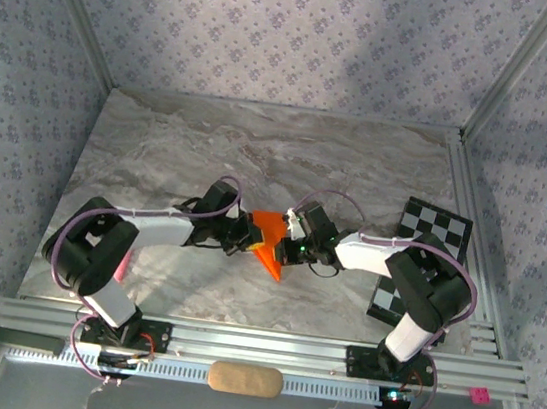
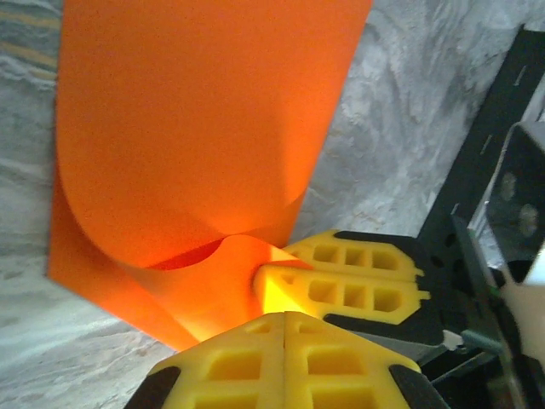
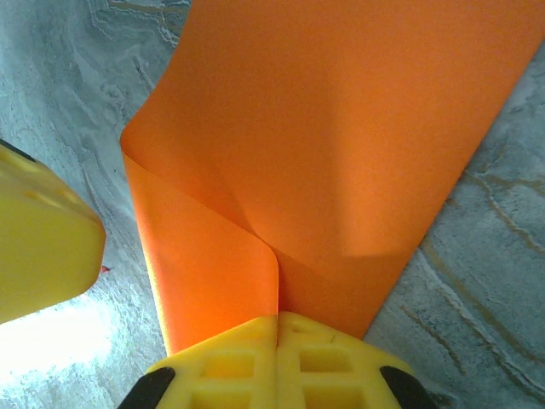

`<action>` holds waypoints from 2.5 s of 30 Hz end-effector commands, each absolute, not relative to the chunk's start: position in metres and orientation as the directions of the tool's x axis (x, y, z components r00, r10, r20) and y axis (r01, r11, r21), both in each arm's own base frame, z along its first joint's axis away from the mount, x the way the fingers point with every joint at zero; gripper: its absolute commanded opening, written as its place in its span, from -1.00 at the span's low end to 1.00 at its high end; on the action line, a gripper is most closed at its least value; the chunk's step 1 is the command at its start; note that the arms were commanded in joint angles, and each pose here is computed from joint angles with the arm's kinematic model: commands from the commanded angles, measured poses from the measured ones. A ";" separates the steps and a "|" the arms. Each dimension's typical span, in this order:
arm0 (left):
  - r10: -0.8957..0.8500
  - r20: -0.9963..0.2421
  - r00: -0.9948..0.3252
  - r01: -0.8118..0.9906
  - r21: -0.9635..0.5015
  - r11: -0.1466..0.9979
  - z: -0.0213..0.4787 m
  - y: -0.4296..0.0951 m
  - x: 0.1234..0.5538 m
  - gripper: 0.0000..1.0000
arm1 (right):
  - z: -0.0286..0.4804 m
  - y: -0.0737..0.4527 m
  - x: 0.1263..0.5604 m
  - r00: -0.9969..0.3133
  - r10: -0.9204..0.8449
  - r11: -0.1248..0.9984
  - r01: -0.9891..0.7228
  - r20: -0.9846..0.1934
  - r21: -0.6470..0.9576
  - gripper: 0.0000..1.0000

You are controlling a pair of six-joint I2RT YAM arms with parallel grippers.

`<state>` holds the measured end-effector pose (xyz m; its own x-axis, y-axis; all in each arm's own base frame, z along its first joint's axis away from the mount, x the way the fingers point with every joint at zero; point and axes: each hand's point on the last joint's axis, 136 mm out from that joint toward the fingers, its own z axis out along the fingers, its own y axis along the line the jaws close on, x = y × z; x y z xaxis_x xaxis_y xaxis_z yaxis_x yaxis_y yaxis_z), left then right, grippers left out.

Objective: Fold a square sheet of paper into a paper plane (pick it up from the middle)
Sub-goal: Third fold the triangle at the center of the table.

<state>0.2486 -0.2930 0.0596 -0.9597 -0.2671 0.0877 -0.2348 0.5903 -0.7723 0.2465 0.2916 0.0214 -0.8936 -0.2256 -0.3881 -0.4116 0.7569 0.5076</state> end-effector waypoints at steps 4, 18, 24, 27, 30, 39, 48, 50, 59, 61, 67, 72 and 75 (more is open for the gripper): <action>-0.251 0.110 -0.962 -0.236 -0.798 0.555 0.057 -0.303 0.248 -1.00 | -0.001 0.280 0.242 -0.910 -0.240 0.806 -0.380 -0.337 0.454 -1.00; -0.231 0.110 -0.967 -0.235 -0.742 0.628 0.039 -0.299 0.242 -1.00 | -0.003 0.278 0.241 -0.912 -0.239 0.810 -0.376 -0.333 0.450 -1.00; -0.223 0.098 -0.970 -0.223 -0.722 0.655 0.032 -0.297 0.243 -1.00 | -0.002 0.278 0.242 -0.912 -0.236 0.810 -0.376 -0.337 0.449 -1.00; -0.219 0.091 -0.971 -0.218 -0.712 0.667 0.030 -0.297 0.244 -1.00 | -0.003 0.278 0.242 -0.912 -0.237 0.811 -0.376 -0.335 0.448 -1.00; -0.220 0.093 -0.971 -0.221 -0.699 0.680 0.026 -0.295 0.243 -1.00 | -0.003 0.277 0.241 -0.912 -0.238 0.813 -0.375 -0.334 0.445 -1.00; -0.227 0.107 -0.968 -0.239 -0.668 0.704 0.011 -0.289 0.238 -1.00 | -0.003 0.278 0.241 -0.912 -0.236 0.811 -0.375 -0.335 0.449 -1.00; -0.241 0.131 -0.962 -0.269 -0.628 0.730 -0.007 -0.279 0.228 -1.00 | 0.014 0.284 0.246 -0.911 -0.211 0.798 -0.370 -0.354 0.476 -0.86; -0.241 0.132 -0.962 -0.269 -0.627 0.731 -0.008 -0.279 0.227 -1.00 | 0.026 0.285 0.248 -0.911 -0.187 0.791 -0.362 -0.368 0.493 -0.63; -0.244 0.122 -0.962 -0.266 -0.624 0.735 -0.007 -0.277 0.227 -1.00 | 0.064 0.279 0.248 -0.929 -0.027 0.770 -0.255 -0.369 0.585 -0.22; -0.246 0.121 -0.962 -0.266 -0.625 0.734 -0.007 -0.277 0.228 -1.00 | 0.069 0.293 0.237 -0.938 -0.057 0.718 -0.277 -0.343 0.639 -0.41; -0.242 0.117 -0.963 -0.261 -0.625 0.736 -0.006 -0.277 0.228 -1.00 | 0.056 0.312 0.215 -0.952 -0.148 0.701 -0.293 -0.270 0.650 -0.88; -0.242 0.117 -0.963 -0.261 -0.623 0.737 -0.006 -0.277 0.228 -1.00 | 0.050 0.319 0.213 -0.953 -0.175 0.697 -0.297 -0.247 0.653 -0.98; -0.243 0.118 -0.963 -0.262 -0.621 0.738 -0.006 -0.276 0.228 -1.00 | 0.046 0.322 0.210 -0.952 -0.201 0.703 -0.304 -0.231 0.643 -0.98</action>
